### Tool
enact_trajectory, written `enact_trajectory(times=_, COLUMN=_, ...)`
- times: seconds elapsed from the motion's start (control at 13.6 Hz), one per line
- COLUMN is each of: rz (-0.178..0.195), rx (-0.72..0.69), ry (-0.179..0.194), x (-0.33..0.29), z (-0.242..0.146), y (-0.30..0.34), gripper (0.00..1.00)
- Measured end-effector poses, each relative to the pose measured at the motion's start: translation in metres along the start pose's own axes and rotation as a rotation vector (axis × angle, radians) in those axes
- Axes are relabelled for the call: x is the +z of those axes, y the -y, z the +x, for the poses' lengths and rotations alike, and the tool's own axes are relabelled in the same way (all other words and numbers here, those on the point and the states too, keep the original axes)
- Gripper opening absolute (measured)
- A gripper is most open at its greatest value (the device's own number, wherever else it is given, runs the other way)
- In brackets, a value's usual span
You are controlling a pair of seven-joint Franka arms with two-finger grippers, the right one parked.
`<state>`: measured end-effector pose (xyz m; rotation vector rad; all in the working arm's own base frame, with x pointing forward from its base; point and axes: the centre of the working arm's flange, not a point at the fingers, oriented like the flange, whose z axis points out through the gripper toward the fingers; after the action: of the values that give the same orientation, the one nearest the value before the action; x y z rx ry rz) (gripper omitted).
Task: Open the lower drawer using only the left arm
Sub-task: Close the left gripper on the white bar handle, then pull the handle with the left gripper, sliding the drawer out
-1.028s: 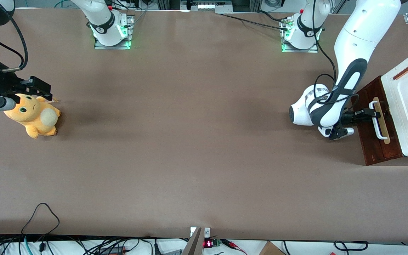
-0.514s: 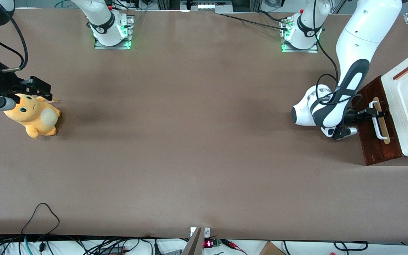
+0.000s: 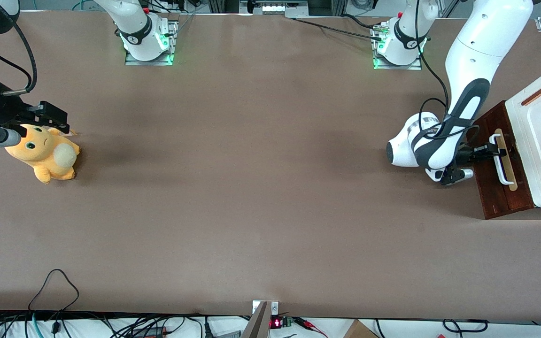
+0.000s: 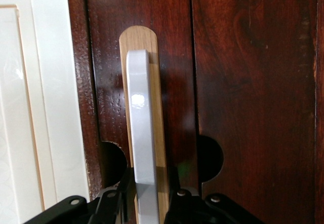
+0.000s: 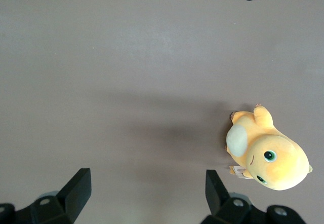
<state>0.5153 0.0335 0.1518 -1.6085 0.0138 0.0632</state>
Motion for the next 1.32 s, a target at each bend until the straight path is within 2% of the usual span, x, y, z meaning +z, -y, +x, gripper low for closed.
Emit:
enact_trajectory(times=0.37, rz=0.004, rx=0.002, ry=0.007, x=0.004, z=-0.001, y=-0.001, gripper=0.33)
enact_trajectory(times=0.51, rz=0.004, rx=0.002, ry=0.007, x=0.004, z=-0.001, y=-0.001, gripper=0.29)
enact_trajectory(times=0.66, rz=0.017, rx=-0.012, ry=0.006, x=0.004, z=-0.001, y=0.001, gripper=0.18)
enact_trajectory(times=1.03, rz=0.024, rx=-0.019, ry=0.004, x=0.003, z=-0.001, y=0.001, gripper=0.16)
enact_trajectory(times=1.32, rz=0.030, rx=-0.015, ry=-0.014, x=-0.007, z=-0.003, y=-0.002, gripper=0.16)
